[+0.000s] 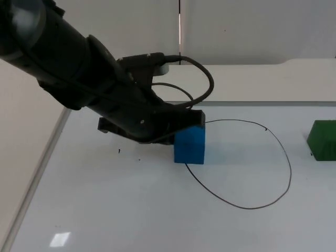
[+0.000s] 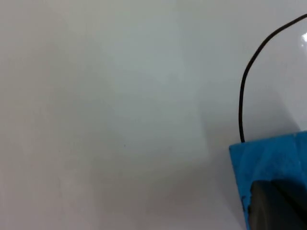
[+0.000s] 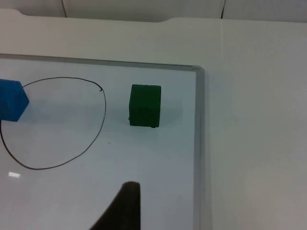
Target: Push the two cubes into the marked area.
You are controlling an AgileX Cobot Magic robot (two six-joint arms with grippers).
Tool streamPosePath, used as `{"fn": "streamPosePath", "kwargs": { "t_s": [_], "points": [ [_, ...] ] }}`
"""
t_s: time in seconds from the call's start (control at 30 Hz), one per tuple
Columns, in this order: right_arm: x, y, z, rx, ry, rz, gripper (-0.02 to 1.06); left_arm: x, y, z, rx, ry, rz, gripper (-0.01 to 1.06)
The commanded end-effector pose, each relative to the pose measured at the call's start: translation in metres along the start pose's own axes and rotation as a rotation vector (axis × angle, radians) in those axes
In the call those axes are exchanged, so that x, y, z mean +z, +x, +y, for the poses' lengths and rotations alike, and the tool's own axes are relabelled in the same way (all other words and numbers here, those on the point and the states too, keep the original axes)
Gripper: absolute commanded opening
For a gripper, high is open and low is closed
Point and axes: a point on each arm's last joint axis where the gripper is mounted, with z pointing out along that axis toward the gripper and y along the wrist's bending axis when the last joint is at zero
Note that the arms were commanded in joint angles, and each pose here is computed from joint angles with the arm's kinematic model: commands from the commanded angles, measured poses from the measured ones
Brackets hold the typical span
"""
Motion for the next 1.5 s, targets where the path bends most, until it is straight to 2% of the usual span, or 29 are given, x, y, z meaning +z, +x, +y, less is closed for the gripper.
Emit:
{"fn": "streamPosePath", "kwargs": {
  "t_s": [0.0,0.2,0.47,0.67,1.23,1.47],
  "points": [
    [0.001,0.001,0.0,-0.006,0.002,-0.003,1.05,-0.001,0.001,-0.008,0.014,0.018,0.005,0.0],
    [0.001,0.001,0.0,-0.006,0.002,-0.003,1.05,0.0,0.004,-0.02,0.072,0.008,-0.029,0.0],
    [0.001,0.001,0.0,-0.006,0.002,-0.003,1.05,0.0,0.0,-0.021,0.073,-0.001,-0.054,0.0],
    [0.001,0.001,0.0,-0.006,0.002,-0.003,1.05,0.0,-0.002,-0.027,0.087,0.045,-0.021,0.0],
    [0.001,0.001,0.0,-0.006,0.002,-0.003,1.05,0.0,0.003,-0.033,0.092,0.075,0.015,0.0],
    [0.001,0.001,0.0,-0.006,0.002,-0.003,1.05,0.0,0.003,-0.038,0.111,0.064,-0.01,0.0]
  ]
}}
